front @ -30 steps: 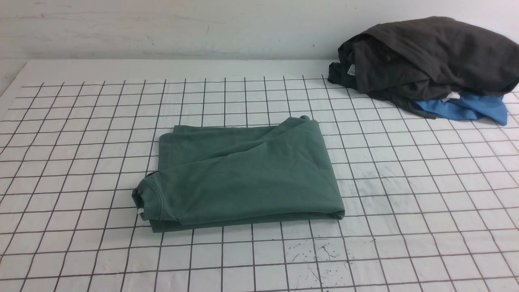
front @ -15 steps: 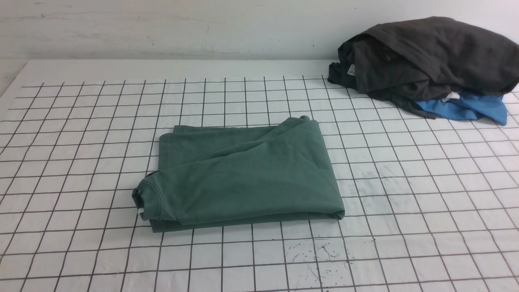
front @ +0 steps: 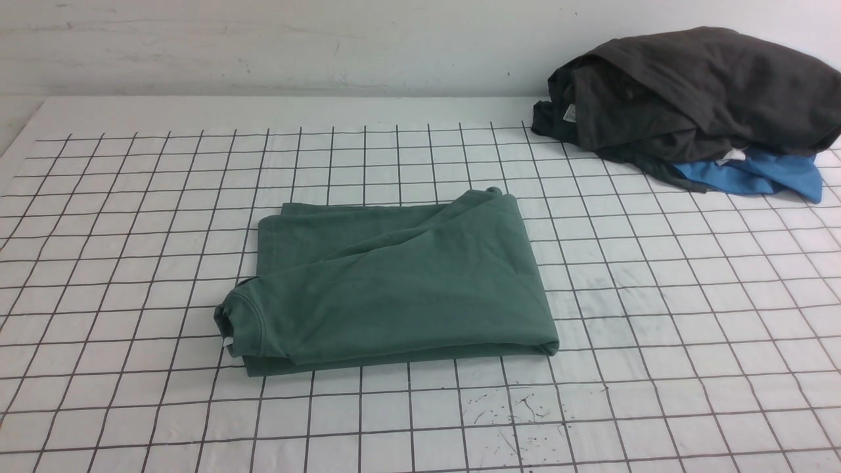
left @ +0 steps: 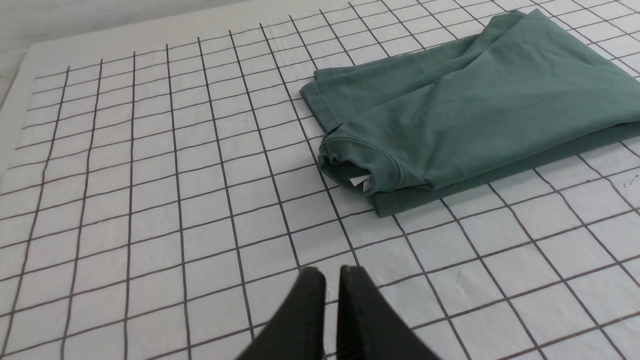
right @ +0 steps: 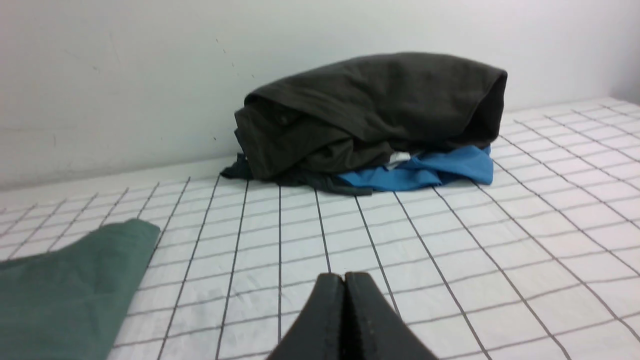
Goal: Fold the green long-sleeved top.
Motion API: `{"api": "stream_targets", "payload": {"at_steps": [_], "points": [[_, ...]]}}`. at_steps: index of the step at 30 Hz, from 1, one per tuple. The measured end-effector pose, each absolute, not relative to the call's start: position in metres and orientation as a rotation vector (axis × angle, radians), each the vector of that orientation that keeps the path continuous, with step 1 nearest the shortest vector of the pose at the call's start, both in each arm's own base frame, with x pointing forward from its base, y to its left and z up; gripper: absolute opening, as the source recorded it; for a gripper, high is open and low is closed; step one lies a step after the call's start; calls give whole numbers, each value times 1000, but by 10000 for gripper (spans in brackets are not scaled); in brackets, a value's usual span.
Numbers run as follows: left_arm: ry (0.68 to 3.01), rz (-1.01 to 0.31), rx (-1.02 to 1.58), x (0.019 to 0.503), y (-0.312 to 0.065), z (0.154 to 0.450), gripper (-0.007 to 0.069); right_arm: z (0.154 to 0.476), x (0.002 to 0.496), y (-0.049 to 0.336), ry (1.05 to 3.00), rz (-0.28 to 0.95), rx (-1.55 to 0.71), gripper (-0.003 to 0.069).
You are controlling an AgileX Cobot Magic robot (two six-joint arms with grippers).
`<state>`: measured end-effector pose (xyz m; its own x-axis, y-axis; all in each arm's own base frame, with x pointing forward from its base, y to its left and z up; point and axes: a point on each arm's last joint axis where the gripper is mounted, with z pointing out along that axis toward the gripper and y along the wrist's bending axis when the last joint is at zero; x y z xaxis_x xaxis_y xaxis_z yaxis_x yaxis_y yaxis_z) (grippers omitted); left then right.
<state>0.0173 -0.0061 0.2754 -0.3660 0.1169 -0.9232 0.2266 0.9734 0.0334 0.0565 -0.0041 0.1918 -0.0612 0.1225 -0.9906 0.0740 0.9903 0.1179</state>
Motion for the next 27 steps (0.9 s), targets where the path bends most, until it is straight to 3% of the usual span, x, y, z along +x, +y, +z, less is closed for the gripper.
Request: {"api": "stream_targets", "payload": {"at_steps": [5,27], "points": [[1950,-117,246,17,-6,275,26,182,55,-5,1736,26,164,-14],[1950,-117,246,17,-6,275,26,182,55,-3,1748,50,121,-14]]}}
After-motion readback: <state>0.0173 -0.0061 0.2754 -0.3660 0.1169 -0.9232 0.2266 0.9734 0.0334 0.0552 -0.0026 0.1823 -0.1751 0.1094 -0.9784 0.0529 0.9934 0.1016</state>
